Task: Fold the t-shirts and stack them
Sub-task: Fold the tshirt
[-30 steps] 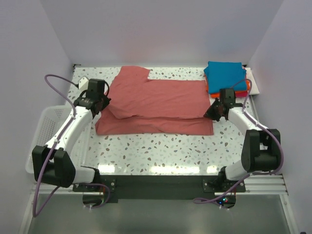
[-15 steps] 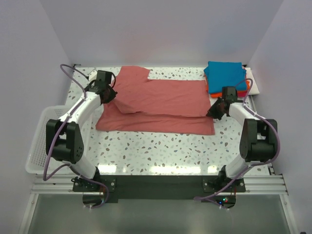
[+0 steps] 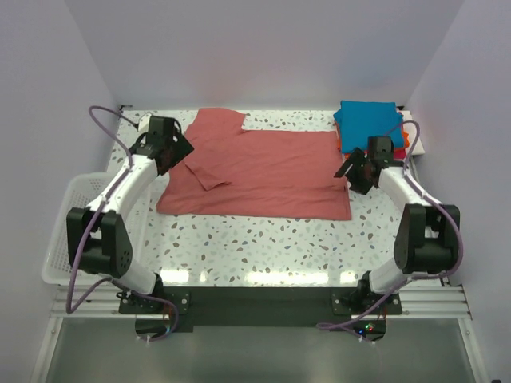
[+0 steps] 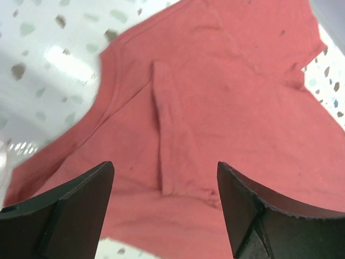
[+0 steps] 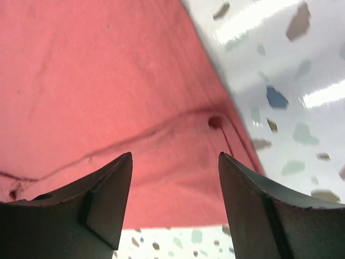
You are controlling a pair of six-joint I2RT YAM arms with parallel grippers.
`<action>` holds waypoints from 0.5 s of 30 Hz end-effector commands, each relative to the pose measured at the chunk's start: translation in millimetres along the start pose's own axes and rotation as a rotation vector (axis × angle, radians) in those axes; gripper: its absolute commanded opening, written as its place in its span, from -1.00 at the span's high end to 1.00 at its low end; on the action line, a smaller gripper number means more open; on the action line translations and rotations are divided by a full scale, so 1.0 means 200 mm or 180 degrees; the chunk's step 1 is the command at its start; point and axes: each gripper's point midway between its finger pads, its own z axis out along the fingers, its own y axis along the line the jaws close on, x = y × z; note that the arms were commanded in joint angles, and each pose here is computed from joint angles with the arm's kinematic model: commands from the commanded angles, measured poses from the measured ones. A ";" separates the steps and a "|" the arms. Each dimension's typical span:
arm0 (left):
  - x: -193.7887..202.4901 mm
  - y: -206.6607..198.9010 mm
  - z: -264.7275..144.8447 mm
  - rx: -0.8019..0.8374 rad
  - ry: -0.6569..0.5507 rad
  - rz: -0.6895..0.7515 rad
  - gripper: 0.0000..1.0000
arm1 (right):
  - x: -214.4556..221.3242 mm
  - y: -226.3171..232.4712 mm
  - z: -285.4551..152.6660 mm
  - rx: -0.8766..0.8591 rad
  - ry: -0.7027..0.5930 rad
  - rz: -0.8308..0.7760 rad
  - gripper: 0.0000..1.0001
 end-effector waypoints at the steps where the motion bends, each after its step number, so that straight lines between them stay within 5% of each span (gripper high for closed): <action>1: 0.09 0.15 -0.15 -0.0053 0.0032 -0.0077 -0.64 | 0.11 -0.09 -0.15 0.0000 -0.0054 -0.0019 -0.35; 8: 0.28 0.44 -0.30 -0.0337 -0.0091 -0.0214 -0.41 | 0.36 -0.26 -0.21 0.0059 0.0024 0.0021 -0.19; 15: 0.42 0.56 -0.24 -0.0631 -0.0060 -0.0101 -0.16 | 0.46 -0.30 -0.18 0.0058 0.0116 0.0083 -0.15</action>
